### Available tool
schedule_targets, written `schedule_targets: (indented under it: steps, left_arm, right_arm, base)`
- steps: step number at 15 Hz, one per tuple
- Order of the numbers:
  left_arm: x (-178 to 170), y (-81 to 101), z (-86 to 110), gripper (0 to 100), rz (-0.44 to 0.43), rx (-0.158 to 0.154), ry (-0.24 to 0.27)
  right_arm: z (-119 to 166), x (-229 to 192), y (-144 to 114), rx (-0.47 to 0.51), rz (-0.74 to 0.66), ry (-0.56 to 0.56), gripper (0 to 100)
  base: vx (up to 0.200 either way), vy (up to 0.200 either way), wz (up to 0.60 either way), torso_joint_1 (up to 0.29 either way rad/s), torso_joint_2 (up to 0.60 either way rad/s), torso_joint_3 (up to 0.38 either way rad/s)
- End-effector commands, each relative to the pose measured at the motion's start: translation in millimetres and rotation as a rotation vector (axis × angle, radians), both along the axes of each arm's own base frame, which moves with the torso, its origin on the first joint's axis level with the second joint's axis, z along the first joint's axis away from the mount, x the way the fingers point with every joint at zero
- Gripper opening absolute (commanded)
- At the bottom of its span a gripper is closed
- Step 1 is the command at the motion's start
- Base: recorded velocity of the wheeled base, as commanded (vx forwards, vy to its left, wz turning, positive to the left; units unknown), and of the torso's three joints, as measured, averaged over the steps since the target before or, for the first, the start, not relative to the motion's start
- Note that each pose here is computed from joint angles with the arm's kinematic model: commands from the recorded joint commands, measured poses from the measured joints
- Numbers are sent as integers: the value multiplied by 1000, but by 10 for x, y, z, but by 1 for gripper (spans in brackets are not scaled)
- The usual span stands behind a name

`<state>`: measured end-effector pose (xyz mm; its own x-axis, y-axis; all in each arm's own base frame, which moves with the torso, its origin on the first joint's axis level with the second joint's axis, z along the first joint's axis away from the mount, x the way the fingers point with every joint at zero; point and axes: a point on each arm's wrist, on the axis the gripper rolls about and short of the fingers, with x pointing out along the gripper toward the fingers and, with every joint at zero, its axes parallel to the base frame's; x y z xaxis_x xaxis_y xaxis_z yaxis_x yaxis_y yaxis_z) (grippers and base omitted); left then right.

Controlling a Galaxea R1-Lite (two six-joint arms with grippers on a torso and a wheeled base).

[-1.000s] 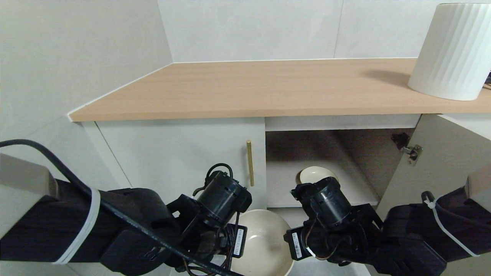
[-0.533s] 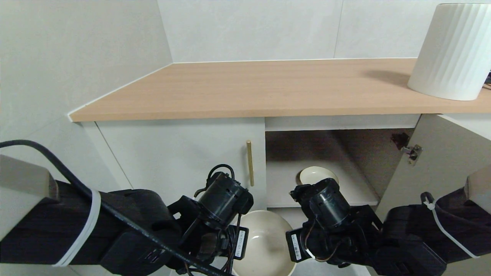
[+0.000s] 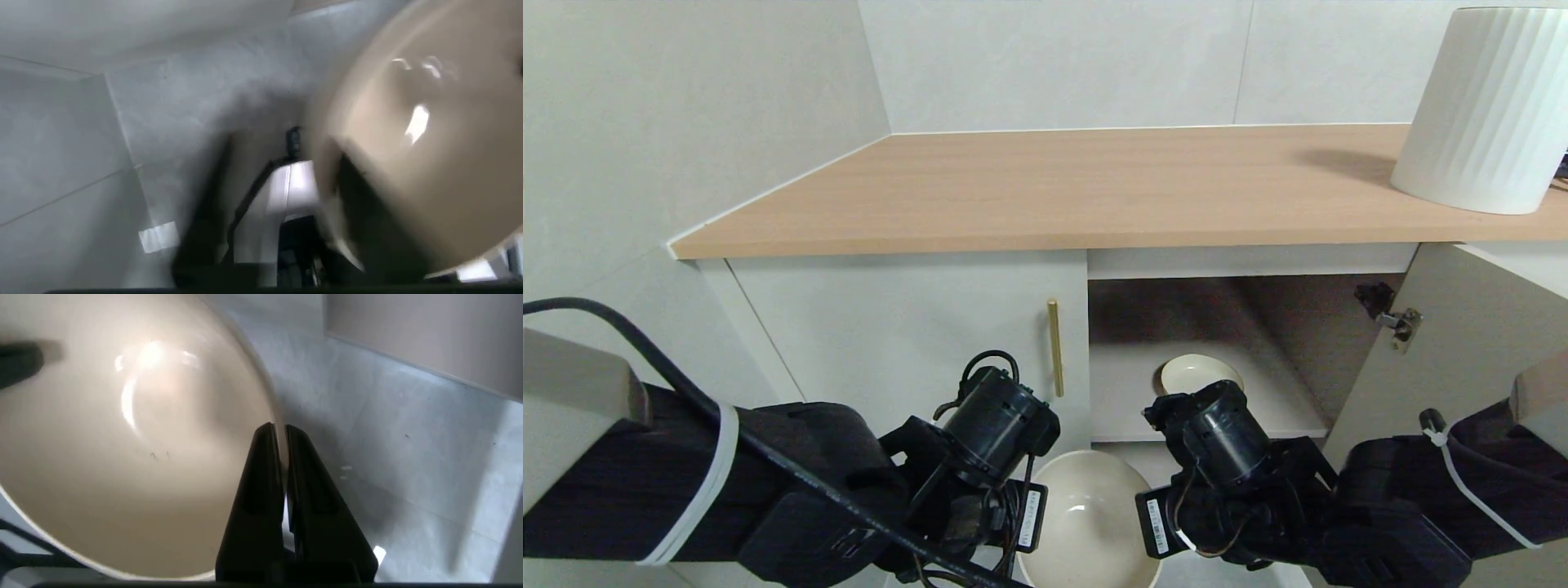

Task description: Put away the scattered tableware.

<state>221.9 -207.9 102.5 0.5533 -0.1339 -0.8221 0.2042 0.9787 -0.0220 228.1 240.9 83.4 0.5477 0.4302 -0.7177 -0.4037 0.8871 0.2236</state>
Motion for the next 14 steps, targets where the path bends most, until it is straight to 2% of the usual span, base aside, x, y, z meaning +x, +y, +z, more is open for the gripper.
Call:
schedule_targets:
  steps: [1, 7, 9, 14]
  left_arm:
    - [-1, -8, 3, 100, -2, -7, -1]
    - [-3, -6, 12, 100, -2, -9, -3]
    - [-3, -6, 12, 100, -2, -9, -3]
    - [-5, -4, 22, 100, -1, -12, -5]
  right_arm:
    - [1, 2, 8, 7, 3, -1, 0]
    - [-54, -11, -36, -33, 8, 19, 0]
    - [-88, 45, -138, -112, -2, 67, 0]
    - [-188, 515, -431, -178, -200, 61, 0]
  base:
    - [0, 0, 0, 0, 0, 0]
    - [0, 0, 0, 0, 0, 0]
    - [0, 0, 0, 0, 0, 0]
    - [0, 0, 0, 0, 0, 0]
